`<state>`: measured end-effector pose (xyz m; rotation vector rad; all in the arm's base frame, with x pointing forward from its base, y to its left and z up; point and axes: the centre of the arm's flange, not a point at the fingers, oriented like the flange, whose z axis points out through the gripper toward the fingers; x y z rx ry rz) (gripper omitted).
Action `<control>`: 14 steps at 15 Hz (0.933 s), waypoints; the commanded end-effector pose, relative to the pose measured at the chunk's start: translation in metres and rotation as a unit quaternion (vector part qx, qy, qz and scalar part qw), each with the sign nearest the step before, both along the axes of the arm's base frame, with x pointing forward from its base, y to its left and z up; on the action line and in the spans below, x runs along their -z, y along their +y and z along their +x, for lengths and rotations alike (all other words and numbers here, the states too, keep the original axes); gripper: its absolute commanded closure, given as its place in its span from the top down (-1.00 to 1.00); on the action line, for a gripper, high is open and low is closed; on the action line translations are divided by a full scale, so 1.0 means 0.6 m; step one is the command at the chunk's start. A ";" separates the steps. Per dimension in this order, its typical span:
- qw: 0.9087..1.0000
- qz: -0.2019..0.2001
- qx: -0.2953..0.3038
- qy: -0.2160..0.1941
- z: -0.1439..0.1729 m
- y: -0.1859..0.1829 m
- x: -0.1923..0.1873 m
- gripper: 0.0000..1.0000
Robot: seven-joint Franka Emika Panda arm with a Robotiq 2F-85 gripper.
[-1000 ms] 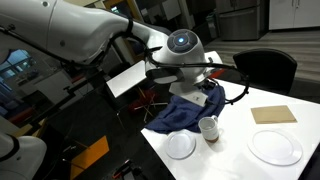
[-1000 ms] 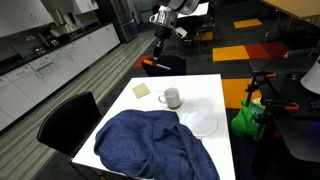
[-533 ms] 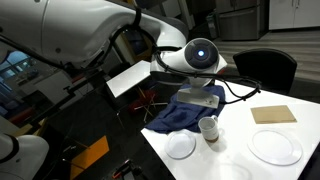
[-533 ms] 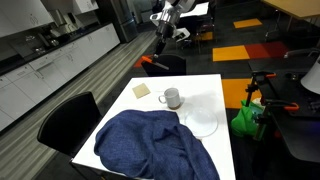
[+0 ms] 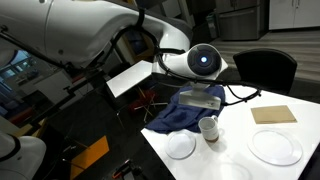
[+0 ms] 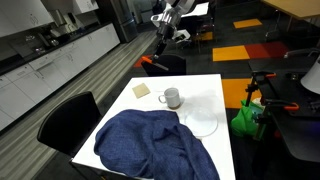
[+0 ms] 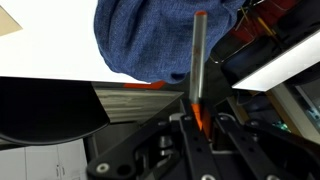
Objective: Put the pen in the white mug
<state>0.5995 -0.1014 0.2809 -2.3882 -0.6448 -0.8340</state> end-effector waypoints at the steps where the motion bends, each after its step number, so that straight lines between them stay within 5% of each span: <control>1: 0.998 0.035 -0.018 -0.054 -0.003 -0.011 0.016 -0.93; 14: 0.977 0.071 -0.123 -0.159 -0.033 -0.046 0.103 -0.93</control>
